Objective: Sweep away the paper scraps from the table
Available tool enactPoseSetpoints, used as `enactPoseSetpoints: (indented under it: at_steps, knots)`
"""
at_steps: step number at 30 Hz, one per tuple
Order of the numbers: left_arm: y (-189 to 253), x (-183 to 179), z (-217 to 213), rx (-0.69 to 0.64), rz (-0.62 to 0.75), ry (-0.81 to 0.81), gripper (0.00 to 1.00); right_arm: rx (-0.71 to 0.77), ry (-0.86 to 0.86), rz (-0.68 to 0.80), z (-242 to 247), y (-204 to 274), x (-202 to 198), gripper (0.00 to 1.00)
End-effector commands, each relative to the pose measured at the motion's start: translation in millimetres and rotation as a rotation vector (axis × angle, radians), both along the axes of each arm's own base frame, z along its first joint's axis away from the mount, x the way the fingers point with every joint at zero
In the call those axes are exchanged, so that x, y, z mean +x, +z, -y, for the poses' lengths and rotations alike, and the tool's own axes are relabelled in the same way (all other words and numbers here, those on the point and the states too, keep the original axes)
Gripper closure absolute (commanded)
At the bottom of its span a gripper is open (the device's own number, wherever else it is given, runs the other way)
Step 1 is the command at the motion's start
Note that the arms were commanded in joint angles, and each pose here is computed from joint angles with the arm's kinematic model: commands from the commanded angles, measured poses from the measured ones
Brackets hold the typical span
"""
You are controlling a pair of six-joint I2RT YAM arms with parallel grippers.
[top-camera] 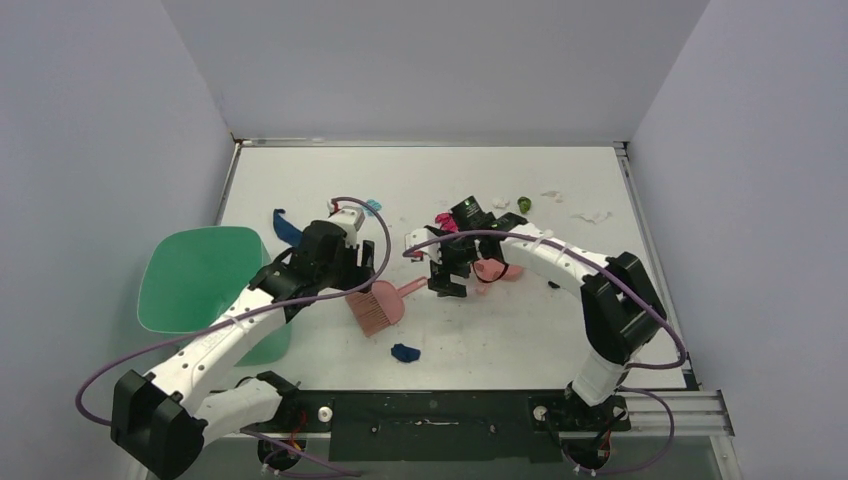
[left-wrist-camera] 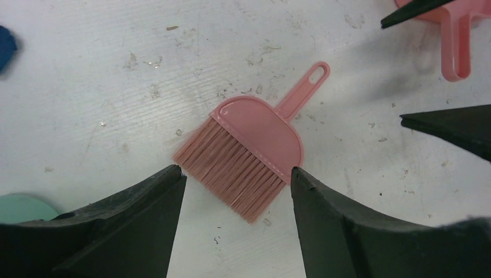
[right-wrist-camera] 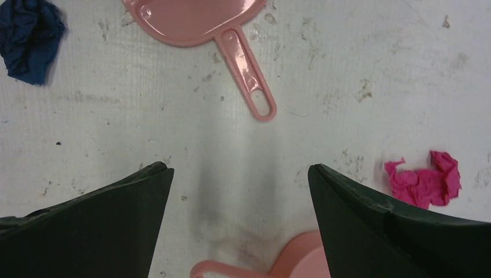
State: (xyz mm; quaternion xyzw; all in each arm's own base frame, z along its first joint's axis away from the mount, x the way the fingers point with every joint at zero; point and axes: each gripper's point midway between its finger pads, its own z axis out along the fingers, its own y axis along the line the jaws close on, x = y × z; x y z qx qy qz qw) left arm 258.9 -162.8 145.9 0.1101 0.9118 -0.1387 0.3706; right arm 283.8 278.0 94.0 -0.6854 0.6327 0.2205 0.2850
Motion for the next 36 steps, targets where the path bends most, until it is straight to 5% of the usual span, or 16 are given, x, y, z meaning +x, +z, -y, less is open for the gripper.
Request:
enactPoseSetpoints:
  at_steps: [1,4,22,32,36]
  knots:
    - [40,22,-13,-0.078,0.19,0.137,0.34,-0.045,0.1,0.05,-14,-7,5,0.09]
    - [45,26,-34,-0.054,0.233,0.235,0.34,-0.075,0.158,0.037,-24,-18,4,0.18]
    - [39,45,-68,-0.091,0.202,0.401,0.44,-0.111,0.272,-0.05,-56,-63,11,0.29]
    - [37,46,-68,-0.096,0.186,0.398,0.46,-0.17,0.24,-0.127,-48,-83,0,0.5]
    - [38,46,-68,-0.099,0.19,0.397,0.46,-0.142,0.165,-0.116,-48,-80,-1,0.49]
